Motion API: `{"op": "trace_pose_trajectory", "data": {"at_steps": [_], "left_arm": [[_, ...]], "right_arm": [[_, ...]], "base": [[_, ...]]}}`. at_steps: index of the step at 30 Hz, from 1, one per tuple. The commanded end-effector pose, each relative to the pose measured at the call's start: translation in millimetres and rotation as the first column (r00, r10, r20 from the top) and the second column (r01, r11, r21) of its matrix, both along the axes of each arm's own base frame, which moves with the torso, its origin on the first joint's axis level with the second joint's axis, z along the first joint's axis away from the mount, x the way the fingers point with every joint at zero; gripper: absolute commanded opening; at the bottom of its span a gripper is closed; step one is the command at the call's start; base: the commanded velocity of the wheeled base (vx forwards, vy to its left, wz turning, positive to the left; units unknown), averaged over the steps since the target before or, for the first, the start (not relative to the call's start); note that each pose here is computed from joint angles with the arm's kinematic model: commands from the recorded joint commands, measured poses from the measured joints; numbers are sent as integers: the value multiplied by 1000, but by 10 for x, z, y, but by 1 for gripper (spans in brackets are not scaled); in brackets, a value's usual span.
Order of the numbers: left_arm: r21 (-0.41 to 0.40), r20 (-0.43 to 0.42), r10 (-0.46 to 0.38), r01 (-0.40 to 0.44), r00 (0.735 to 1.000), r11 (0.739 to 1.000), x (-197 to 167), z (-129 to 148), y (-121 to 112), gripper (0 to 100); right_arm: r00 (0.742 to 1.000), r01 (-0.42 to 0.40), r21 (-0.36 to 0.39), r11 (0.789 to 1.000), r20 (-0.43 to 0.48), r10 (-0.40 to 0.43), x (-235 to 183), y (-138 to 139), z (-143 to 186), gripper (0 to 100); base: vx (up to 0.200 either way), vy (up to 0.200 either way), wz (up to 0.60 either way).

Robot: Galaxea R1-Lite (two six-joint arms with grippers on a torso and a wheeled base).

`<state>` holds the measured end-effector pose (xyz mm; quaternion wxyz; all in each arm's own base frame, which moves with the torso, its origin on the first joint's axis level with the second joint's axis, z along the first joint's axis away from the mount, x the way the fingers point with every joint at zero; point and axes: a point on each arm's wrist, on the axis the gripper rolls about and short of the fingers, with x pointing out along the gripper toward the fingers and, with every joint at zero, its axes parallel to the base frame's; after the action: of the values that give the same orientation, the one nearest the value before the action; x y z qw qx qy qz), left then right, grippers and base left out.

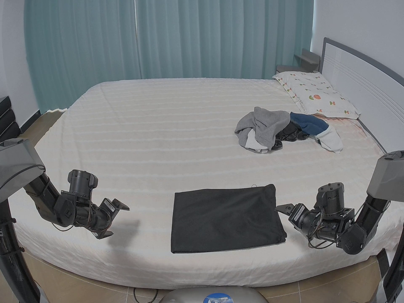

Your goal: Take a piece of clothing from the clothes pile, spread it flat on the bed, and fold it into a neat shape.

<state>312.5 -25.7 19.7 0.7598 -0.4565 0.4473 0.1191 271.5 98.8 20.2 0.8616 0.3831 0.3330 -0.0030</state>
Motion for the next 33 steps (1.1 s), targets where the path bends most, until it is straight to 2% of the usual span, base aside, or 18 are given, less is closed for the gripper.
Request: {"op": "trace_pose_trajectory", "data": {"at_steps": [1,9,13,21,29,33], "left_arm": [[-3,11,-1,1,1000,1000,-7,2,-6,100],[-2,20,-37,37,999,999,-7,17,-149,100],[-5,32,-58,58,998,998,10,38,-234,100],[-5,72,-61,61,996,998,115,106,-254,100],[2,198,-74,75,977,997,503,283,-386,100],[36,217,-117,112,969,993,744,140,-474,100]], "right_arm": [[1000,-2,27,1000,2,2,-69,33,38,100],[1000,-3,23,1000,16,3,-65,47,35,100],[1000,-1,23,1000,18,0,-70,40,41,100],[1000,3,21,1000,17,-4,-75,33,41,100],[1000,4,9,1000,-20,-4,-148,9,-20,100],[1000,-1,4,1000,-29,1,-193,9,-28,100]], "base": [[0,0,0],[0,0,0],[0,-200,0],[0,-200,0],[0,-200,0],[0,-50,0]]}}
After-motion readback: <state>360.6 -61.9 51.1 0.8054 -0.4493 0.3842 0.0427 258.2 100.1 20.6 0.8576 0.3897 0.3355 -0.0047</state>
